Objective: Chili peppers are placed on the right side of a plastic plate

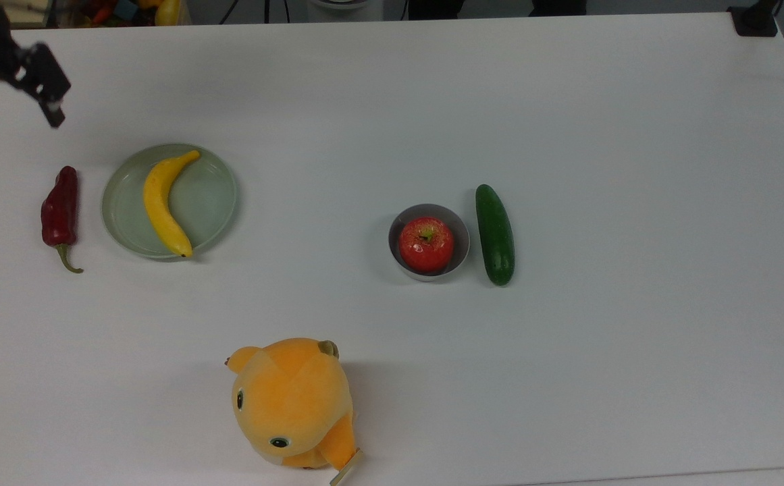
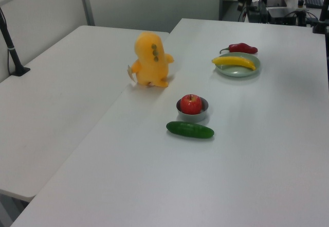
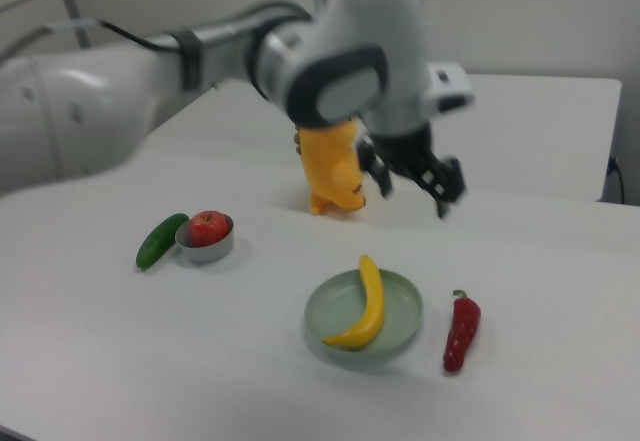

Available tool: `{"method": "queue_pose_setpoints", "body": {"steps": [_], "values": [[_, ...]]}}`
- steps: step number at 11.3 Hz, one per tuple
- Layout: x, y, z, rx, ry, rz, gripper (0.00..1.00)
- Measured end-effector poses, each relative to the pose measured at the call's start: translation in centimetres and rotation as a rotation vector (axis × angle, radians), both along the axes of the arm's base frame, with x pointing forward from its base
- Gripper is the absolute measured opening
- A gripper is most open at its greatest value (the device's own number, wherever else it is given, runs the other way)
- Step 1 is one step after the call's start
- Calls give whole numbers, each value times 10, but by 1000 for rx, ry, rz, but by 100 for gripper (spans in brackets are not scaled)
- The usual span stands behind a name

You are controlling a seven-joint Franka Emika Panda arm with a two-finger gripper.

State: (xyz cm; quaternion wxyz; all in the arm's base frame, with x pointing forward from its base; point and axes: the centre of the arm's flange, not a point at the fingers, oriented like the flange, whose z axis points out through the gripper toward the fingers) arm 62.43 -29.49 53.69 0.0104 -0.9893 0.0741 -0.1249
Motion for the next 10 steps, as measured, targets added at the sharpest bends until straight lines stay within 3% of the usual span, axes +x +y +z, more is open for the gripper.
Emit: {"method": "queue_pose_setpoints", "body": {"steps": [4, 7, 10], "values": [[-29, 81, 94, 111, -5, -159, 100], [-42, 149, 132, 172, 17, -199, 100], [-61, 225, 158, 214, 62, -170, 100]]}}
